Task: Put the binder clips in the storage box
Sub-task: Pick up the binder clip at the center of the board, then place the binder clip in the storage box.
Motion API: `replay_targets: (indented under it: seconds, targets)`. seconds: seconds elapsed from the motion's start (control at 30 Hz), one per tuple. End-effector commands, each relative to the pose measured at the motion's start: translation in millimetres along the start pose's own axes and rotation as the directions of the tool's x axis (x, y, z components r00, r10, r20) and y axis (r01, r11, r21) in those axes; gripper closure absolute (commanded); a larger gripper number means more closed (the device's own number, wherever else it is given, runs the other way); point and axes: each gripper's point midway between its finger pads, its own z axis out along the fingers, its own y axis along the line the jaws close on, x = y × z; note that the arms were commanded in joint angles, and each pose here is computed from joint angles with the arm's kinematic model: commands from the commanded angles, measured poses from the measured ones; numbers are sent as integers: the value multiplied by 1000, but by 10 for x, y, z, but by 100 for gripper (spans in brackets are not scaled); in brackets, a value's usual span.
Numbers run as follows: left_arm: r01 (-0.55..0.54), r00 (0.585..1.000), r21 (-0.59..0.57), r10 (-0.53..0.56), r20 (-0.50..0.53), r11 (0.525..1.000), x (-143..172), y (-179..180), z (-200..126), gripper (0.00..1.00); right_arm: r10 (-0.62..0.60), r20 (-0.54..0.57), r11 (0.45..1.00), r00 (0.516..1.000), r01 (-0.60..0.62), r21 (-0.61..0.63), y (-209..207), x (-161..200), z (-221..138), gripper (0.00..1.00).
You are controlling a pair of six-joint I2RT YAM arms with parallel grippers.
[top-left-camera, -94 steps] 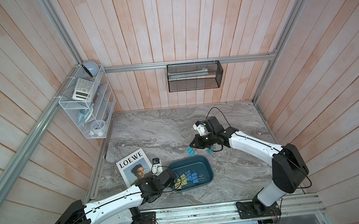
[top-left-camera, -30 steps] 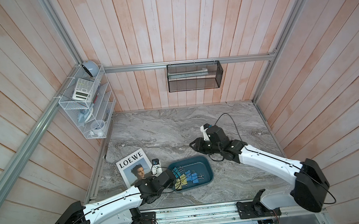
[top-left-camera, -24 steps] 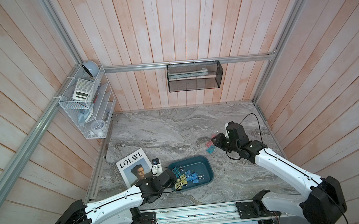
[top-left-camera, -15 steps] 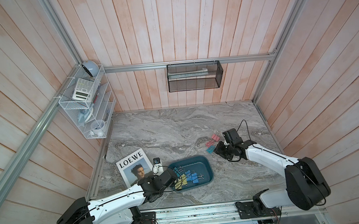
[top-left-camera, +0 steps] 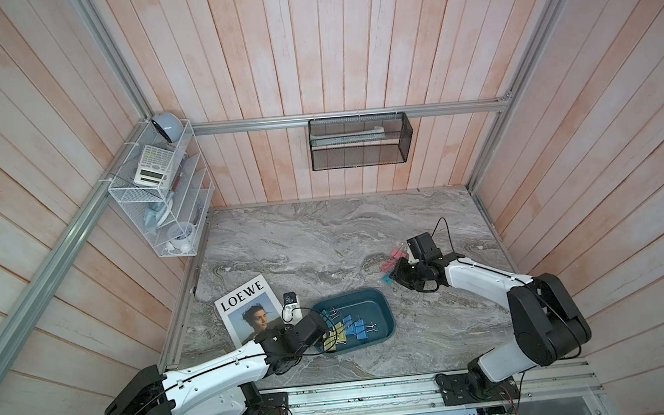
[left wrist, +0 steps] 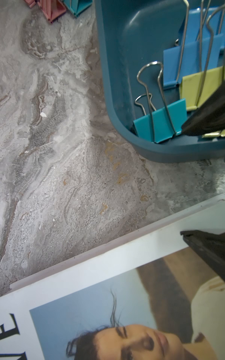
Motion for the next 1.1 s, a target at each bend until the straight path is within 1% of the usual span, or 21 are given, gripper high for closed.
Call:
replay_targets:
  seconds: [0.0, 0.07, 0.13, 0.27, 0.37, 0.47, 0.57, 0.63, 0.7, 0.77, 0.83, 0.93, 1.07]
  targets:
    - [-11, 999, 0, 11, -42, 1000, 88, 5, 36, 18, -12, 0, 1000, 1000, 12, -2, 38, -67, 35, 77]
    - [-11, 999, -1, 11, -42, 1000, 91, 12, 36, 18, -19, 0, 1000, 1000, 19, 11, 26, -77, 46, 86]
    - [-12, 999, -3, 12, -42, 1000, 92, 16, 36, 18, -31, 8, 999, 999, 31, 28, 4, -100, 22, 100]
    - [-16, 999, -7, 15, -42, 1000, 94, 25, 36, 18, -56, 12, 998, 998, 56, 19, 38, -78, -118, 100]
    - [-14, 999, -4, 14, -41, 1000, 94, 18, 41, 18, -98, 4, 995, 995, 98, 4, 92, -25, -319, 100]
    - [-17, 999, -3, 16, -42, 1000, 90, 6, 46, 18, -148, -27, 988, 989, 147, -37, 199, 91, -551, 100]
    - [-17, 999, 0, 17, -42, 1000, 87, -5, 47, 18, -224, -69, 967, 972, 213, -140, 445, 307, -747, 100]
    - [-13, 999, 3, 14, -41, 1000, 89, -10, 50, 18, -294, -106, 936, 950, 263, -235, 702, 538, -808, 100]
    - [-13, 999, 5, 14, -42, 1000, 94, -11, 53, 18, -366, -156, 898, 917, 305, -317, 947, 802, -805, 100]
    - [-13, 999, 4, 14, -43, 1000, 93, -15, 55, 18, -436, -193, 866, 879, 352, -355, 1121, 1041, -760, 100]
    - [-10, 999, 3, 10, -43, 1000, 94, -16, 58, 18, -482, -231, 840, 845, 372, -395, 1258, 1272, -647, 100]
    - [-10, 999, 5, 10, -45, 1000, 98, -25, 65, 18, -521, -269, 822, 810, 391, -414, 1343, 1478, -433, 100]
    - [-13, 999, 3, 13, -49, 1000, 103, -22, 64, 18, -549, -299, 813, 781, 413, -411, 1363, 1584, -216, 100]
